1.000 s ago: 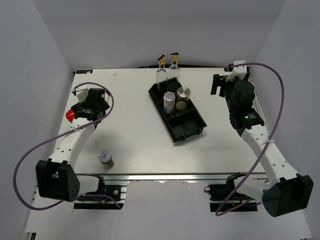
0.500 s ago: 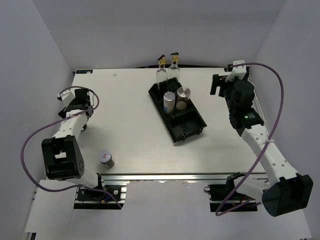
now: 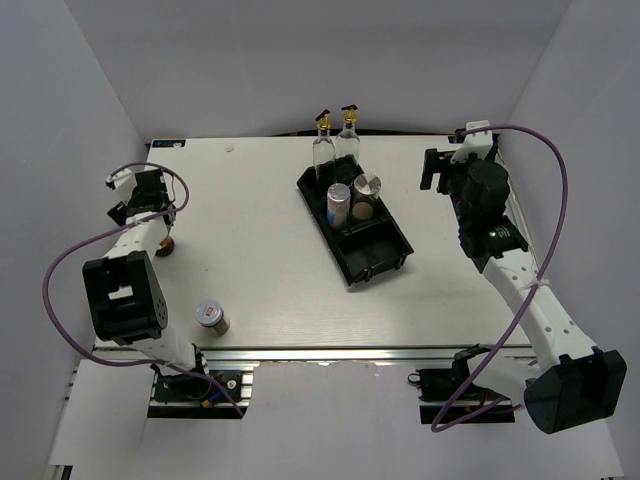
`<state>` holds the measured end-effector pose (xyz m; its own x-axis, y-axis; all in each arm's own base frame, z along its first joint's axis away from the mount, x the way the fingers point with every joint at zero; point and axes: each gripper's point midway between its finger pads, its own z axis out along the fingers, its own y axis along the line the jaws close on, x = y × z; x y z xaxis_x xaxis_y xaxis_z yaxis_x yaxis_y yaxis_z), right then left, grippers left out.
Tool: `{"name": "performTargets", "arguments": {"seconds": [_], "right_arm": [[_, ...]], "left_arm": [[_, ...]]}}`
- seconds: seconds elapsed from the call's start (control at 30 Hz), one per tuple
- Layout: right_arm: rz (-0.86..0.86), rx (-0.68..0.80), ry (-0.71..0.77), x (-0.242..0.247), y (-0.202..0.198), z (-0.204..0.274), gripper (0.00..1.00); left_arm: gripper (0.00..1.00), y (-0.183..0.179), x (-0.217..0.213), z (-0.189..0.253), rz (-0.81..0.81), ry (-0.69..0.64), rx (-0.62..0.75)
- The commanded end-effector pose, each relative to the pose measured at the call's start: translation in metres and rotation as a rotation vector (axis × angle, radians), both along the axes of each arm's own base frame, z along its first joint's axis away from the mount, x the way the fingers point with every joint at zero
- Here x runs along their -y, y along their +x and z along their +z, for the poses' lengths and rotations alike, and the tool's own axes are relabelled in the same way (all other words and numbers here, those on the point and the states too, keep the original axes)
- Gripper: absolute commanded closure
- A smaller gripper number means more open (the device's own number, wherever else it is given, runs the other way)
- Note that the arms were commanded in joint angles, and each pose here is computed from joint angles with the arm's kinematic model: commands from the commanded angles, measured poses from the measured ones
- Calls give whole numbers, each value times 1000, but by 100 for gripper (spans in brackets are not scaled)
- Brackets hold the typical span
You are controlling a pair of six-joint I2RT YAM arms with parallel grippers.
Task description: Organize the condiment bottles
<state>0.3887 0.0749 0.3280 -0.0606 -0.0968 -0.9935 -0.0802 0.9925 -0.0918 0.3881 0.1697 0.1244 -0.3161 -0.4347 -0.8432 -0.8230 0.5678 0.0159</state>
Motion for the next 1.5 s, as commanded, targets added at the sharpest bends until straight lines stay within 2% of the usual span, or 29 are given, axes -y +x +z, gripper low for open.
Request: {"name": "performTargets", "arguments": {"seconds": [0.0, 0.07, 0.1, 0.17, 0.2, 0.23, 0.3, 0.4, 0.43, 0.5, 0.57, 0.6, 0.63, 0.8, 0.97, 1.2, 1.33, 1.47], "right_arm": [[-16, 78, 36, 5, -4, 21, 11], [-16, 80, 36, 5, -5, 21, 11], [-15, 84, 39, 4, -6, 22, 11], [-10, 84, 41, 4, -6, 22, 11], [-7, 85, 42, 3, -6, 22, 11], [-7, 81, 40, 3, -5, 21, 11], [-4, 84, 41, 2, -6, 22, 11], [-6, 84, 43, 3, -7, 22, 10], [-7, 87, 45, 3, -7, 23, 11], [-3, 86, 47, 2, -8, 23, 11], [-7, 85, 46, 3, -7, 23, 11], [-10, 84, 46, 3, -7, 22, 11], [-13, 84, 46, 4, -6, 23, 11], [-17, 80, 61, 4, -8, 23, 11], [-96, 78, 81, 17, -9, 25, 11], [-248, 73, 122, 43, -12, 24, 11], [-259, 67, 125, 46, -12, 23, 10], [-274, 72, 126, 51, -14, 24, 11]], "left_arm": [[15, 15, 4, 13, -47, -12, 58], [25, 14, 4, 10, -49, -13, 47], [37, 15, 6, 7, -59, -22, 40], [53, 17, 8, 7, -76, -32, 38], [58, 20, 13, 5, -100, -51, 38], [67, 22, 16, 8, -115, -63, 48], [74, 29, 29, 11, -181, -112, 76], [89, 39, 53, 32, -280, -174, 181], [94, 46, 69, 51, -348, -207, 256], [99, 50, 107, 64, -459, -238, 304], [100, 50, 141, 91, -567, -231, 354], [100, 48, 180, 99, -660, -234, 354], [100, 46, 194, 109, -704, -217, 363], [100, 30, 300, 186, -1017, -261, 536], [100, -2, 396, 230, -1261, -235, 566], [100, -38, 502, 235, -1514, -183, 485], [100, -33, 544, 209, -1568, -138, 399], [100, -28, 574, 199, -1630, -140, 376]]}}
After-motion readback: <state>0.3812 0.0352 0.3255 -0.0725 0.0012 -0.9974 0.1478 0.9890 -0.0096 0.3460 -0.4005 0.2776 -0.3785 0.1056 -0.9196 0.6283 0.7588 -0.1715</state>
